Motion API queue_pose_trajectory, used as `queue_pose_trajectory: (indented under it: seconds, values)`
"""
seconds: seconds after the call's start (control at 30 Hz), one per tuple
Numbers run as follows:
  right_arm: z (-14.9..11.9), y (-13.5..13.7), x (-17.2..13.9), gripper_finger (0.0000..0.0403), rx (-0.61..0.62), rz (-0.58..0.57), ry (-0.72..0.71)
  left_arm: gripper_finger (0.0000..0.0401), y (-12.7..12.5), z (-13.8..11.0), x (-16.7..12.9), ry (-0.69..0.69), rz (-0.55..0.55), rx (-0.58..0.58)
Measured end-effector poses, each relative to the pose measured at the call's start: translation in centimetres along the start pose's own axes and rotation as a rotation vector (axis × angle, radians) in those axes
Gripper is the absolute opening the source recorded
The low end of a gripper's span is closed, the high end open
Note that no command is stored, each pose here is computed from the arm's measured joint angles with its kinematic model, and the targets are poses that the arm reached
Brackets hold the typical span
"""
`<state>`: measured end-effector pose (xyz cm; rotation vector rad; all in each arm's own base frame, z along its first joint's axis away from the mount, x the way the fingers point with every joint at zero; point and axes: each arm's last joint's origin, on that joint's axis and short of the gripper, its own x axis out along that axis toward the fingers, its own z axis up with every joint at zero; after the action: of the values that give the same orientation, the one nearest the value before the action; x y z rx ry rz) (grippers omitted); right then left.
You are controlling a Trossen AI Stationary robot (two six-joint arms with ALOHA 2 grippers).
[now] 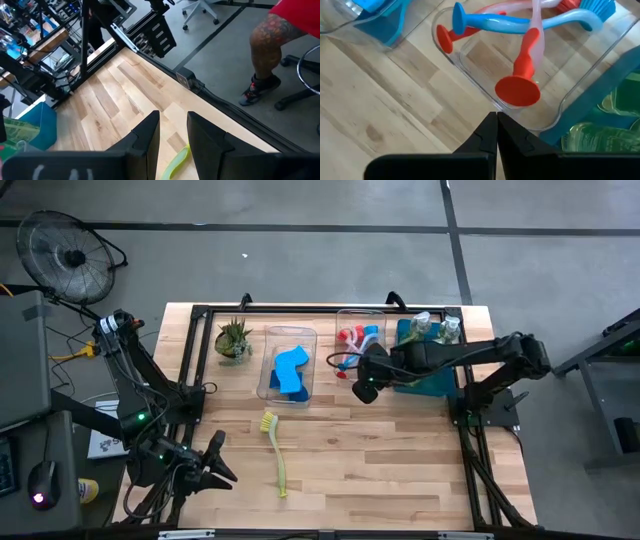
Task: Pick & Place Kitchen Sink Supplies
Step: Put the red dishwashing brush into the right transparent bin
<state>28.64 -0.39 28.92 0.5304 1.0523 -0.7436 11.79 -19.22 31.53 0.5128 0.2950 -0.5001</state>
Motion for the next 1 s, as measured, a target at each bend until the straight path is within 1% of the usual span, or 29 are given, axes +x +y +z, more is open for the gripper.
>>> queue_pose_trajectory:
  seconds: [0.17,0.27,0.4,0.6,0.83,1.0]
  values:
    - [0.2,-0.8,1.2,0.0001,0.027,-0.035,-0.006,0.0095,0.0,0.0,0.0,0.0,0.0,-0.016]
    - [0.1,-1.2,2.1,0.0001,0.034,-0.036,0.002,0.0095,0.0,0.0,0.0,0.001,0.004,-0.016]
    - [-0.3,-2.1,3.4,0.0,0.059,-0.083,0.032,0.0095,0.0,0.0,0.0,0.001,0.005,-0.016]
    - [-0.1,-2.1,3.3,0.0,0.054,-0.096,-0.002,0.0095,0.0,0.0,0.0,0.001,0.005,-0.017]
    - [1.8,-3.1,3.6,0.0,0.078,-0.037,-0.026,0.0095,0.0,0.0,0.0,0.001,0.005,-0.018]
    - [2.3,-3.7,3.9,0.0,0.089,-0.035,-0.022,0.0095,0.0,0.0,0.0,0.001,0.011,-0.024]
